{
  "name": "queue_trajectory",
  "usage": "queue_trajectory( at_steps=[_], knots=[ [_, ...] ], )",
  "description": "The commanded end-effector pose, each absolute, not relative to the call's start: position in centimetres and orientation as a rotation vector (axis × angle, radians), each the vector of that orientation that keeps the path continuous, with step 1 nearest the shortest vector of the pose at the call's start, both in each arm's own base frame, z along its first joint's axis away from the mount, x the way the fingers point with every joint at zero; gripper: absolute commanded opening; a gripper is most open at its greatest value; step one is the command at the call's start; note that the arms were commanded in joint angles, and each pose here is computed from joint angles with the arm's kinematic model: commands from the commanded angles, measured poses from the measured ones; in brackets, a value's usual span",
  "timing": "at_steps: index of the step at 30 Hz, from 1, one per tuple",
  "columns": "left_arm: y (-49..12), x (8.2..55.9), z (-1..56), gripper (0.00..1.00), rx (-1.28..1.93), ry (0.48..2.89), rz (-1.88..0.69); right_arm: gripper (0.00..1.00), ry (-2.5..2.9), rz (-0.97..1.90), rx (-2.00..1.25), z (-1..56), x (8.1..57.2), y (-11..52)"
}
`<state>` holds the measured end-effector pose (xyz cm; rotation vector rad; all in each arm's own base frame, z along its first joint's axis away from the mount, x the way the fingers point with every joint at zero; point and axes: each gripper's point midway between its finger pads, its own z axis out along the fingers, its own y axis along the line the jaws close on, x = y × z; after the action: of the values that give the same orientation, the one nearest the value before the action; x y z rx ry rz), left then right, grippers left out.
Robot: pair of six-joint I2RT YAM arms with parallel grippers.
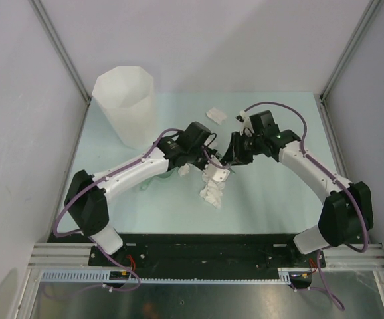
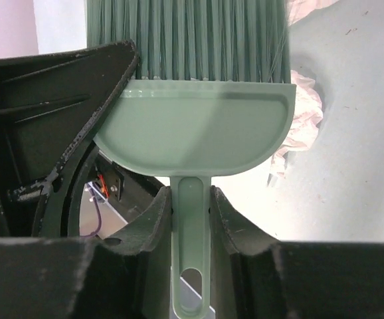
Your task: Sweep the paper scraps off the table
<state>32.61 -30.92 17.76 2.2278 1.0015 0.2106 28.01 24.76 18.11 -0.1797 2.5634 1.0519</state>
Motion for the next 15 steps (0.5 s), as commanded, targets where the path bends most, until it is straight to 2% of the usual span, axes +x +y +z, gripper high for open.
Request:
queue_trajectory(
  at_steps=[1, 2, 3, 4, 6, 10, 15],
  knots=[
    [-32.7, 32.4, 20.4, 0.0, 2.05, 1.117, 0.103, 0.39, 2.381, 1.053, -0.229, 23.0, 28.6, 23.5],
    [-32.4, 32.4, 20.5, 0.0, 1.994, 1.197, 0.06, 0.5, 2.35, 1.003, -0.218, 23.7, 28.8, 22.5],
    [-32.3, 32.2, 20.7, 0.0, 1.963, 1.23, 0.032, 0.67, 2.314, 0.959, -0.226, 24.5, 29.0, 21.5],
    [-32.6, 31.9, 21.2, 0.0, 1.93, 1.249, -0.024, 0.76, 2.241, 0.922, -0.226, 26.5, 28.6, 20.4],
    [-32.4, 31.3, 22.2, 0.0, 1.825, 1.352, -0.132, 0.99, 2.15, 0.837, -0.223, 28.5, 28.9, 18.1],
    [-32.2, 28.5, 25.3, 0.0, 1.656, 1.492, -0.442, 1.0, 1.914, 0.757, -0.317, 34.1, 26.5, 15.6],
    [-32.4, 22.8, 29.3, 0.0, 1.57, 1.453, -0.902, 1.0, 1.672, 0.841, -0.652, 38.0, 20.0, 17.0]
  ],
)
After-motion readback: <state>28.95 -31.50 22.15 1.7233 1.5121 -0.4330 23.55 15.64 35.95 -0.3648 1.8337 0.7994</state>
